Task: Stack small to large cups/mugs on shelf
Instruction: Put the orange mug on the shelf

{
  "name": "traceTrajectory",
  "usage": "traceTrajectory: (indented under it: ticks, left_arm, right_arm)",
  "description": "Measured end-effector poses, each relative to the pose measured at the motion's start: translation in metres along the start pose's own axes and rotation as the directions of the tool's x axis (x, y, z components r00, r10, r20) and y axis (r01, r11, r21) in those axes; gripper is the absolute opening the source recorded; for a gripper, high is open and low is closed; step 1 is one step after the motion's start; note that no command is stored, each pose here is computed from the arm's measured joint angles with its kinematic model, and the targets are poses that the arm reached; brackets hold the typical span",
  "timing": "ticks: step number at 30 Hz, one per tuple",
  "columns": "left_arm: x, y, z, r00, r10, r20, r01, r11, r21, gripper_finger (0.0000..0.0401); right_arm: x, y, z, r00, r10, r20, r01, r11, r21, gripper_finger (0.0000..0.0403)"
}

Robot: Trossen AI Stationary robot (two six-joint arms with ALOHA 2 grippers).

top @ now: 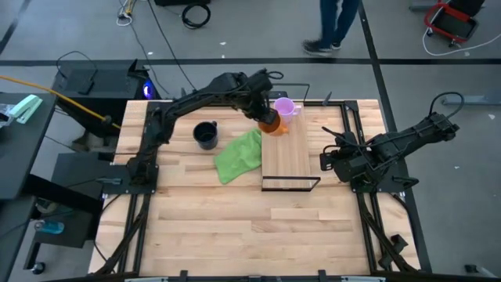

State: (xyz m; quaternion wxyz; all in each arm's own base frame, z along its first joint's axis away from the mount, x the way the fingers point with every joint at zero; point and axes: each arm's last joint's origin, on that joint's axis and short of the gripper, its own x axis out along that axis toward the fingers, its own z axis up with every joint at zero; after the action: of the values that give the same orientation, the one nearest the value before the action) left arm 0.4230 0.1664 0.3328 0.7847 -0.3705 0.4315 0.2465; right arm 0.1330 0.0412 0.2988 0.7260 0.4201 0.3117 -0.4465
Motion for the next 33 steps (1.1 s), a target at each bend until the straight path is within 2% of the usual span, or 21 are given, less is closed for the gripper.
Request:
traceTrajectory:
  ticks: [3, 14, 23, 33]
  left_arm:
    - [0.01, 0.0, 0.001, 0.999, -0.042, -0.023, 0.042, 0.999, -0.026, 0.0025]
    - [0.031, 0.006, 0.003, 0.999, -0.013, -0.051, 0.007, 0.994, -0.107, 0.0025]
    - [0.048, 0.011, -0.007, 0.987, 0.081, -0.139, -0.102, 0.984, -0.149, 0.0025]
    - [0.067, 0.013, -0.012, 0.975, 0.122, -0.188, -0.153, 0.975, -0.161, 0.0025]
  right_arm:
    - [0.0, 0.0, 0.0, 1.0, 0.0, 0.004, 0.0, 1.0, 0.002, 0.0016]
    - [0.001, 0.001, -0.001, 1.0, -0.004, 0.004, 0.004, 1.0, 0.004, 0.0016]
    - [0.001, 0.002, -0.001, 1.0, 0.0, 0.003, 0.0, 1.0, 0.007, 0.0016]
    - [0.004, 0.002, 0.003, 1.0, -0.015, 0.018, 0.014, 1.0, 0.016, 0.0016]
